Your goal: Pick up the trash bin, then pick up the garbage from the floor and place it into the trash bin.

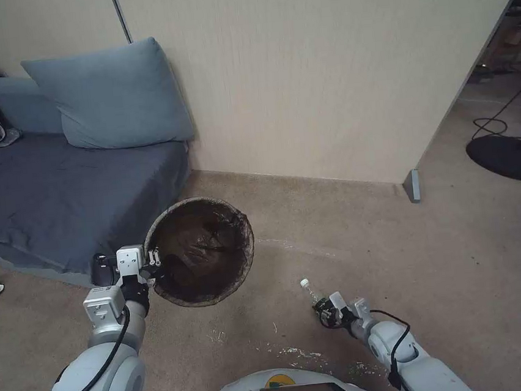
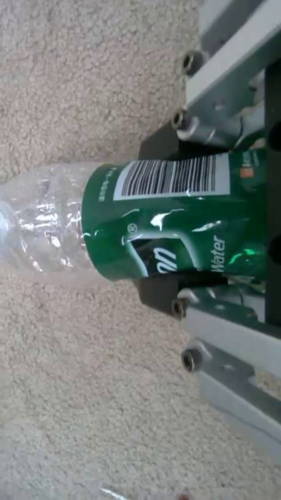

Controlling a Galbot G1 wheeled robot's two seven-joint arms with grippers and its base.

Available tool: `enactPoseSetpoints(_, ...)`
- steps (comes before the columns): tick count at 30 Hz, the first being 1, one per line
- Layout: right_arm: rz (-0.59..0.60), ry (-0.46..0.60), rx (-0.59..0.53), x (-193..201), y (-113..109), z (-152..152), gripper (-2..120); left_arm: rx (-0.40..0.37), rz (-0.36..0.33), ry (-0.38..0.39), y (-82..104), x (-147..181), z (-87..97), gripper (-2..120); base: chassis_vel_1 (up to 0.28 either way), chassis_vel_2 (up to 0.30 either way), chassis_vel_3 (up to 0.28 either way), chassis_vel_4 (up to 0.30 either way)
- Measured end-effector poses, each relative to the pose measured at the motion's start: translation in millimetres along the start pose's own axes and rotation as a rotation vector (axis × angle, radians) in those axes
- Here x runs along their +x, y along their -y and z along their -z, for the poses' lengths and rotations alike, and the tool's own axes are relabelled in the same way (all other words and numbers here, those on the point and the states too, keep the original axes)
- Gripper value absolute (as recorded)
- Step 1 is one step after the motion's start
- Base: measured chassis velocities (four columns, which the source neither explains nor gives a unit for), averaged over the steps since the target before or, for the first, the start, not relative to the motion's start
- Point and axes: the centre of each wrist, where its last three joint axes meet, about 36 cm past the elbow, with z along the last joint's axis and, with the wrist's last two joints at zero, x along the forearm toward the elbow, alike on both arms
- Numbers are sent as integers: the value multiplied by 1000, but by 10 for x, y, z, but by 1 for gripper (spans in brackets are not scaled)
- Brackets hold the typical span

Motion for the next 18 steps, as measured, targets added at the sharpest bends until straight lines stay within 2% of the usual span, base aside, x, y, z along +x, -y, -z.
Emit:
enactPoseSetpoints(6, -21, 36, 1, 45, -6, 35, 28, -8, 3, -5, -15, 6, -6, 3, 0, 0, 0, 0)
enactPoseSetpoints(10, -56, 96, 17, 189, 72, 212, 28, -3, -3, -6, 4, 6, -9, 3, 0, 0, 0, 0)
enactPoseSetpoints(13, -92, 223, 68, 520, 242, 626, 28, -2, -5, -7, 12, 4, -7, 3, 0, 0, 0, 0)
enactPoseSetpoints(14, -96, 242, 81, 578, 262, 690, 28, -4, -5, -8, 11, 4, -7, 3, 0, 0, 0, 0)
enactPoseSetpoints(15, -102, 299, 117, 753, 302, 876, 28, -9, -8, -14, 8, 6, -9, 3, 0, 0, 0, 0)
enactPoseSetpoints(16, -102, 299, 117, 753, 302, 876, 28, -9, -8, -14, 8, 6, -9, 3, 0, 0, 0, 0)
enactPoseSetpoints(18, -93, 373, 148, 1020, 313, 1145, 28, -18, -14, -25, 1, 12, -17, 3, 0, 0, 0, 0)
